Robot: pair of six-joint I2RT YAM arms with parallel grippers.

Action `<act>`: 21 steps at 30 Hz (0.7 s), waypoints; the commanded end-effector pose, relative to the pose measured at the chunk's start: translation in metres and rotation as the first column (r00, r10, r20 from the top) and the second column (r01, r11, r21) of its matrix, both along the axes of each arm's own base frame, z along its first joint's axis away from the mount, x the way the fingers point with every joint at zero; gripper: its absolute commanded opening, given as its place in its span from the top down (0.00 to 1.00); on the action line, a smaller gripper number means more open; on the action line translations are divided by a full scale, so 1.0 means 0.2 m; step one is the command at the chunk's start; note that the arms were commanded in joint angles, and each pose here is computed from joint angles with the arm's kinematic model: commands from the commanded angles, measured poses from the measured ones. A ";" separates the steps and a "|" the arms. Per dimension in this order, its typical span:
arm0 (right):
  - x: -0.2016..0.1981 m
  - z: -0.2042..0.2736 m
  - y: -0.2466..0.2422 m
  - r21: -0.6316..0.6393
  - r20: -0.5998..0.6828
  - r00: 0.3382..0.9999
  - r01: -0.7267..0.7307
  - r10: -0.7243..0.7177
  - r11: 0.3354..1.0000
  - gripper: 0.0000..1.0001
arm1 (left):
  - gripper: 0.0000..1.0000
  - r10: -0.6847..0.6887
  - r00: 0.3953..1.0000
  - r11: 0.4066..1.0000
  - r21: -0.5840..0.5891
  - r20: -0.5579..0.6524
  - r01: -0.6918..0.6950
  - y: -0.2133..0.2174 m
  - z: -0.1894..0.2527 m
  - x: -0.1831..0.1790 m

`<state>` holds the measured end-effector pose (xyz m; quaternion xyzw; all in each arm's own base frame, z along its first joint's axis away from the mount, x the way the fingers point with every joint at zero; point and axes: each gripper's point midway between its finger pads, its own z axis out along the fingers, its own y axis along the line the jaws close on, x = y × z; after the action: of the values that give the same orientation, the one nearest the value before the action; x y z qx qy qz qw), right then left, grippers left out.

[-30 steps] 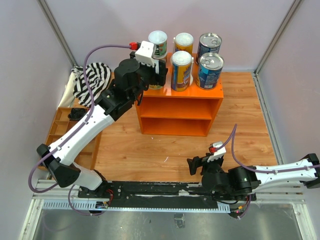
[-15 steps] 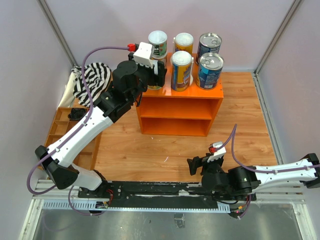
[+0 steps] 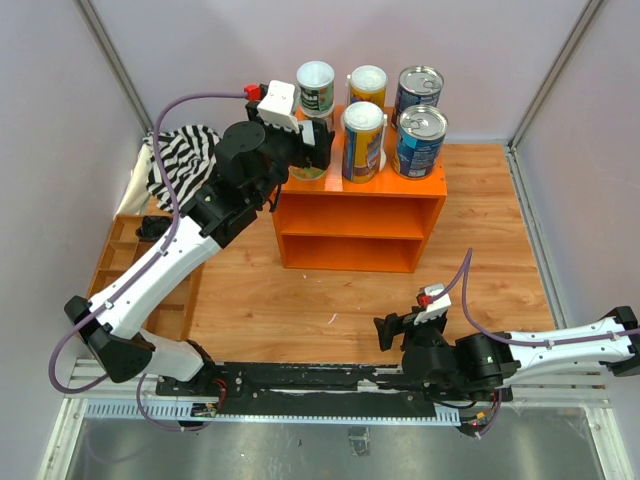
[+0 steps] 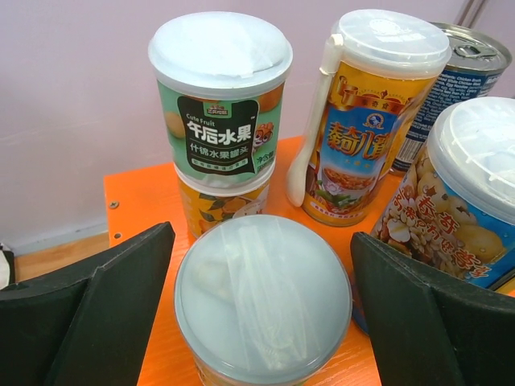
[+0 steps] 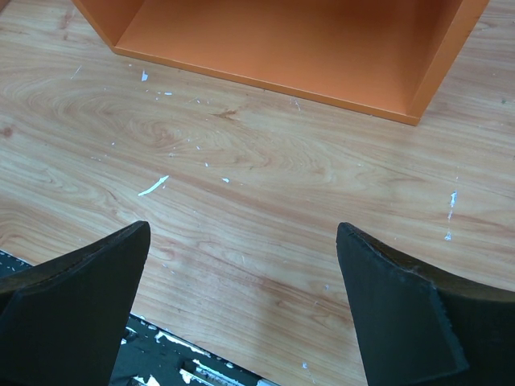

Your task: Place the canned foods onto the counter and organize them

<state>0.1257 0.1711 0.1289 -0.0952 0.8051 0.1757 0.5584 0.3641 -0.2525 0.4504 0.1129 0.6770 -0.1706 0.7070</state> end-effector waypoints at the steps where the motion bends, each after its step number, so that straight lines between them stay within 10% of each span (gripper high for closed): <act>1: 0.01 0.05 -0.01 0.020 0.023 1.000 0.019 -0.020 1.000 0.00 | 0.02 -0.002 0.998 0.999 -0.053 0.062 0.005 0.04 0.15 -0.04; 21: 0.02 0.12 -0.02 -0.054 0.053 0.998 0.025 -0.022 0.998 0.02 | 0.01 0.054 0.982 0.971 -0.237 0.182 -0.009 0.36 0.46 -0.36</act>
<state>0.1261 0.1729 0.1353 -0.1032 0.8051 0.1637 0.5606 0.3210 -0.2144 0.5115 0.0776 0.6251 -0.2059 0.7489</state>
